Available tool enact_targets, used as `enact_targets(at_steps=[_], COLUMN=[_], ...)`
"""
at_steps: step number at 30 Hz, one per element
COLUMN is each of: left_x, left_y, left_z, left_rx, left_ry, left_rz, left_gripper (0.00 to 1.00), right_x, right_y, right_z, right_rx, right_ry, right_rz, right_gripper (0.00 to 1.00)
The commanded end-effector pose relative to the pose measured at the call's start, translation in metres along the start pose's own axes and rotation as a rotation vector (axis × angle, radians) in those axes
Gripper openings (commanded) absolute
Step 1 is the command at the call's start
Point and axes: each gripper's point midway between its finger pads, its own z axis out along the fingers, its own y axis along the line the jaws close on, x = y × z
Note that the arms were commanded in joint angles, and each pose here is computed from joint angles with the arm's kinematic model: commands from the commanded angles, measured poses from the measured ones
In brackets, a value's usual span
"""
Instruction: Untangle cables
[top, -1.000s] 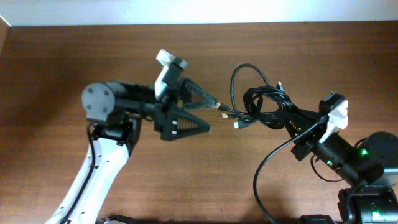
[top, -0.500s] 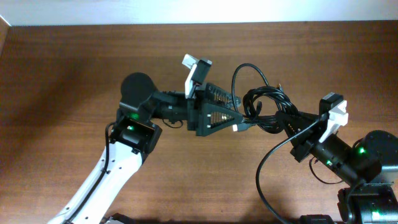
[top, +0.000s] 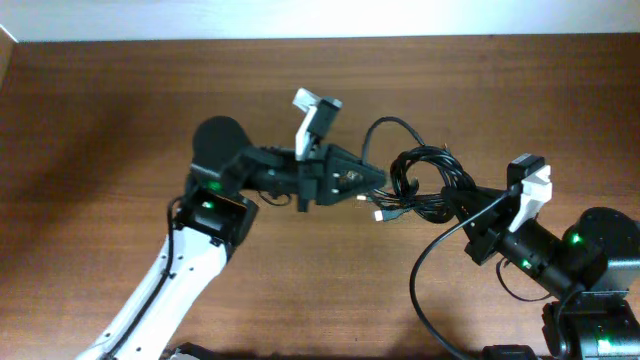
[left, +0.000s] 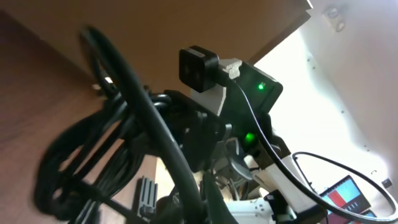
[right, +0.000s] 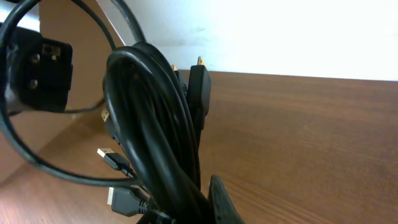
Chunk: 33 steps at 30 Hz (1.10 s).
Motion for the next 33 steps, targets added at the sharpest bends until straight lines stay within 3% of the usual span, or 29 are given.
enact_targets(at_steps=[1,4,7,8,9,12,13,16,20,23,24,33], left_x=[-0.009,-0.024,-0.029,-0.029,-0.025,-0.016,-0.015,-0.008,-0.005,-0.001,0.003,0.007], left_y=[0.005,0.017,0.022,0.021,0.018,0.012,0.011,0.006,0.006,0.010,0.013,0.036], left_z=[-0.027,-0.053,-0.068,-0.072,-0.075,-0.074,-0.074,-0.074,-0.074,-0.073,-0.071,-0.071], left_rx=[-0.026,-0.085,-0.114,-0.115,-0.104,-0.070,-0.066,-0.032,-0.025,-0.022,-0.015,-0.095], left_ry=[-0.015,-0.086,-0.115,-0.108,-0.080,-0.022,-0.015,0.030,0.038,0.041,0.046,-0.006], left_rz=[-0.036,-0.137,-0.147,-0.116,-0.039,0.064,0.104,0.211,0.196,0.159,0.157,0.017], left_gripper=[0.00,0.00,0.01,0.06,0.17,0.31,0.40,0.51,0.58,0.82,0.99,0.99], right_x=[0.005,0.018,0.021,0.021,0.021,0.022,0.022,0.023,0.022,0.020,0.017,-0.013], right_y=[-0.002,-0.003,-0.003,-0.003,-0.003,0.002,0.004,0.011,0.011,0.020,0.021,0.025], right_z=[-0.004,-0.005,-0.005,-0.005,-0.005,-0.005,-0.005,-0.005,-0.005,-0.006,-0.006,-0.006], right_rx=[0.024,0.028,0.029,0.029,0.025,-0.002,-0.011,-0.054,-0.054,-0.105,-0.110,-0.123], right_ry=[0.027,0.077,0.088,0.088,0.089,0.090,0.091,0.094,0.094,0.086,0.076,-0.039], right_rz=[-0.043,-0.041,-0.033,-0.032,-0.032,-0.031,-0.030,-0.029,-0.028,-0.037,-0.045,-0.118], right_gripper=[0.04,0.04,0.04,0.04,0.04,0.04,0.04,0.04,0.04,0.04,0.04,0.04])
